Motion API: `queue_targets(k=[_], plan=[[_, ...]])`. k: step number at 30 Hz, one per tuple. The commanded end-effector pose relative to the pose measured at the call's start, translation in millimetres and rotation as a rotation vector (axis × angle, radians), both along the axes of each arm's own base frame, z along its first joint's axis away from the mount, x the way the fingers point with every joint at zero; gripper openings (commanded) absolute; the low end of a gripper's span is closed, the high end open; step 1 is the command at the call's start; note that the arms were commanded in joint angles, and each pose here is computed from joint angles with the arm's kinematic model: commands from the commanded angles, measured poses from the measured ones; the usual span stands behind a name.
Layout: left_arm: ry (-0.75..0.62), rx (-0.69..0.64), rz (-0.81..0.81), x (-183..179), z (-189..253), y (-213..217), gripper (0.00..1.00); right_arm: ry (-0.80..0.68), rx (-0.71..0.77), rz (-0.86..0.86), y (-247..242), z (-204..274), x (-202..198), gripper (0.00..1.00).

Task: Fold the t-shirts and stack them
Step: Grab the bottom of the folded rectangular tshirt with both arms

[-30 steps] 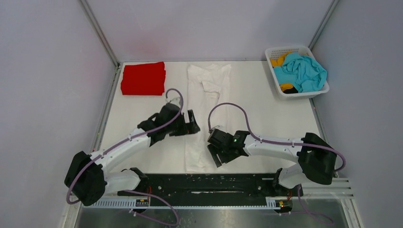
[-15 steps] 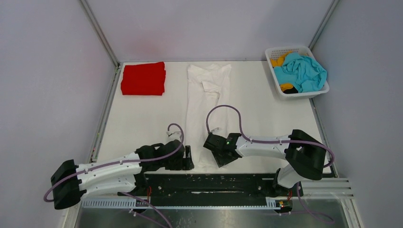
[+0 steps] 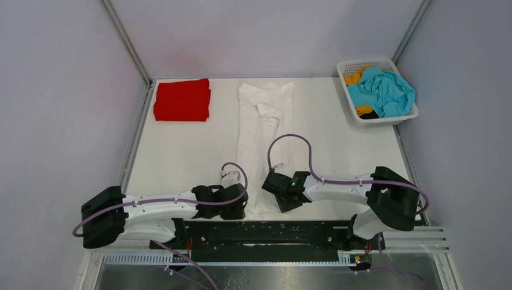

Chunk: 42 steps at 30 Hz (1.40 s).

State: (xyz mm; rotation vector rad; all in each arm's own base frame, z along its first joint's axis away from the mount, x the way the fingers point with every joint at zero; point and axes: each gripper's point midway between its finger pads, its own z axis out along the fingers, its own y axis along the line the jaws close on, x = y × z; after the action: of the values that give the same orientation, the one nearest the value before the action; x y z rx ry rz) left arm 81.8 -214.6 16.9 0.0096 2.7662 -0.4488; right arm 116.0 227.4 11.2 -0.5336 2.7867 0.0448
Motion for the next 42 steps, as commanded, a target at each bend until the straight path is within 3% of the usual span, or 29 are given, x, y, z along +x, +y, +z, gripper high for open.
queue_targets(k=[1,4,9,14,30,36,42], plan=[[0.031,0.059,0.06,-4,-20,12,0.23,-0.035,-0.004,-0.04,-9,4,1,0.39],[0.045,0.076,0.063,-7,-24,18,0.0,-0.031,-0.011,-0.04,-14,2,-2,0.35],[0.042,0.093,0.078,-10,-22,32,0.0,-0.012,-0.042,-0.056,-30,-3,-10,0.26],[0.019,0.127,0.101,-9,-24,47,0.0,0.018,-0.036,-0.05,-39,-7,-19,0.26],[0.03,0.072,0.105,-12,-20,41,0.0,0.125,0.033,-0.059,-53,-16,-50,0.28],[0.026,-0.092,0.021,-15,-3,9,0.0,0.15,0.116,-0.034,-33,-16,-52,0.04],[-0.055,-0.261,-0.046,-9,27,-15,0.0,0.131,0.164,0.0,-25,-2,-50,0.03]])
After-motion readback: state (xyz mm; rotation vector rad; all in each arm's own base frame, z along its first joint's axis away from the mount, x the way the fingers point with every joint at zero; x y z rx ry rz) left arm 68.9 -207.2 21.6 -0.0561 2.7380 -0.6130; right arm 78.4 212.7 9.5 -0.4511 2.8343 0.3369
